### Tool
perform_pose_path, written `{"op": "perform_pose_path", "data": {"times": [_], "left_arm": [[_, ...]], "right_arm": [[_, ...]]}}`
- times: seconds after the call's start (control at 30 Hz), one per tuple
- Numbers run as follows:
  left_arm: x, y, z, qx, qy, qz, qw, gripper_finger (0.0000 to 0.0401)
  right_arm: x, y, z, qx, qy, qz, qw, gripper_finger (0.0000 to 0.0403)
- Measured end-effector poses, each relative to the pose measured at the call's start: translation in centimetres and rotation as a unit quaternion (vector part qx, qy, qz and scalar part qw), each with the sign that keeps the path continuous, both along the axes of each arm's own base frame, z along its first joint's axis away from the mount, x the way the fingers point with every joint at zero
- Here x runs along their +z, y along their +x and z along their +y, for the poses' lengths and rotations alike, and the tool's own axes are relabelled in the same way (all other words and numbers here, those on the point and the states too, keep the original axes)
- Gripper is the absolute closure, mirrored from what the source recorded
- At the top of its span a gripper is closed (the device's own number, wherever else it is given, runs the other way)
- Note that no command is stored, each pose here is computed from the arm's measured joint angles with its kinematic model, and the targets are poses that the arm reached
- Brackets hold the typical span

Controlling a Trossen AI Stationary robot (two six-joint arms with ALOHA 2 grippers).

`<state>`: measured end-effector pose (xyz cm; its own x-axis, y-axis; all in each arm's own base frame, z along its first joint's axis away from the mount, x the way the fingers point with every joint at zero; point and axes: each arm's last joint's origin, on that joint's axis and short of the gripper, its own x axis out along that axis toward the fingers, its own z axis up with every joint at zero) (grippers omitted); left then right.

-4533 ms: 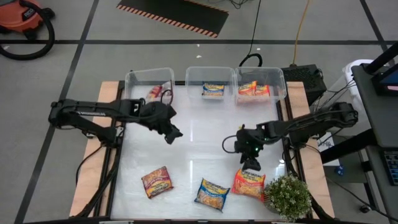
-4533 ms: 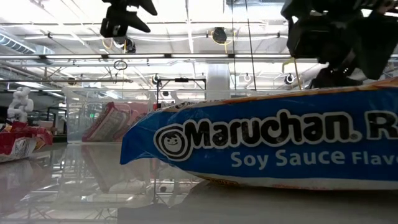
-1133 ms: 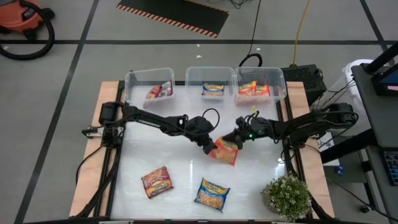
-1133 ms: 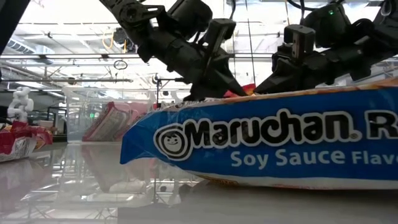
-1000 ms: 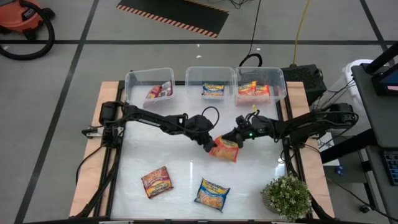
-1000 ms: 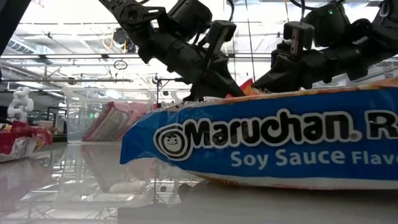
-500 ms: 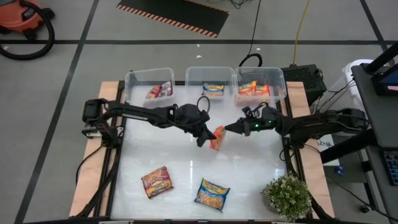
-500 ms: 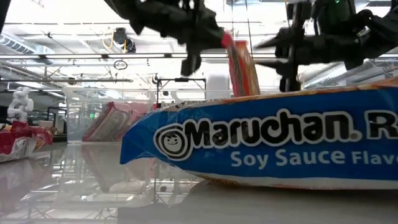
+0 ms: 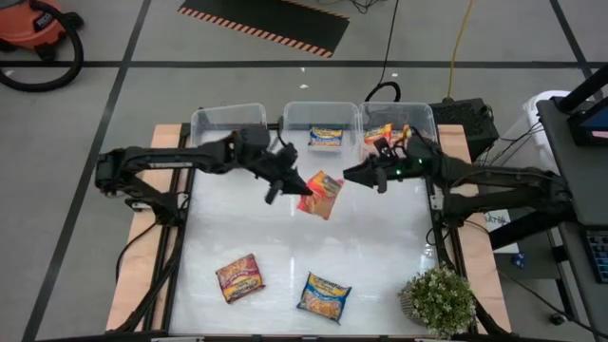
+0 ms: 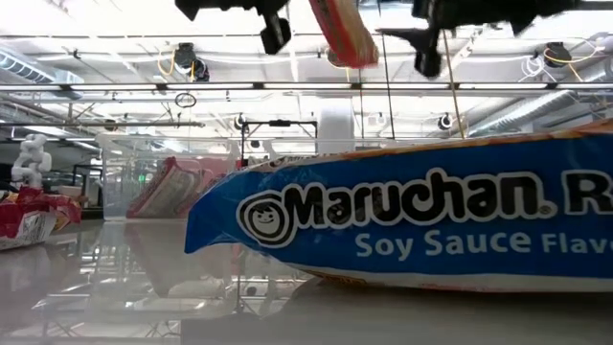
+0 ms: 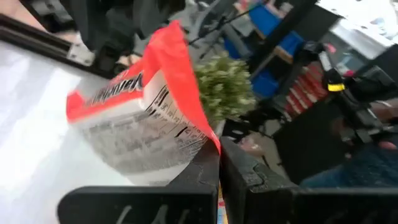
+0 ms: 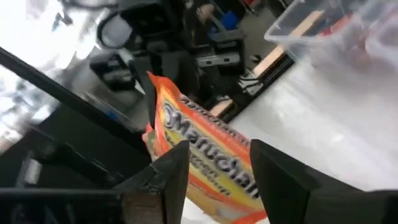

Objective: Sort Maruchan noodles
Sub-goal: Put the orange noodle pack into the right transparent bin

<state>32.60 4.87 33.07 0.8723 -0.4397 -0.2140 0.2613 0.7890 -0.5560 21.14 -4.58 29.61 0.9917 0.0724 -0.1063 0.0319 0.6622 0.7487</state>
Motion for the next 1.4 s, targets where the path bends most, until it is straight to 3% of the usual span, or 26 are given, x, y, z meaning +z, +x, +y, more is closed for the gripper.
{"op": "perform_pose_path", "data": {"times": [0.23, 0.4, 0.57, 0.7, 0.83, 1.03, 1.4], "left_arm": [[2.3, -2.5, 1.1, -0.039, -0.005, -0.032, 0.999, 0.0398], [3.2, -3.4, 1.0, -0.054, -0.002, -0.050, 0.997, 0.0398], [3.8, -4.0, 0.3, -0.078, -0.003, -0.060, 0.995, 0.0398], [4.4, -4.6, 0.1, -0.088, 0.014, -0.077, 0.993, 0.0398], [4.9, -5.2, 0.4, -0.083, 0.034, -0.096, 0.991, 0.0398], [4.9, -5.5, 1.8, -0.057, 0.040, -0.096, 0.993, 0.0398], [4.5, -6.0, 3.9, 0.007, 0.026, -0.065, 0.998, 0.0395]], "right_arm": [[6.2, 2.5, -0.5, 0.040, -0.094, -0.024, 0.994, 0.0199], [6.3, 5.2, -0.9, 0.080, -0.088, -0.007, 0.993, 0.0142], [5.2, 8.2, -1.4, 0.144, -0.077, -0.020, 0.986, 0.0127], [5.2, 9.6, -1.5, 0.196, -0.060, -0.061, 0.977, 0.0131], [4.5, 10.0, -1.4, 0.243, -0.047, -0.052, 0.967, 0.0137], [3.7, 10.6, -1.7, 0.246, -0.075, -0.050, 0.965, 0.0164], [3.1, 9.9, -4.8, 0.263, -0.050, -0.042, 0.962, 0.0266]]}}
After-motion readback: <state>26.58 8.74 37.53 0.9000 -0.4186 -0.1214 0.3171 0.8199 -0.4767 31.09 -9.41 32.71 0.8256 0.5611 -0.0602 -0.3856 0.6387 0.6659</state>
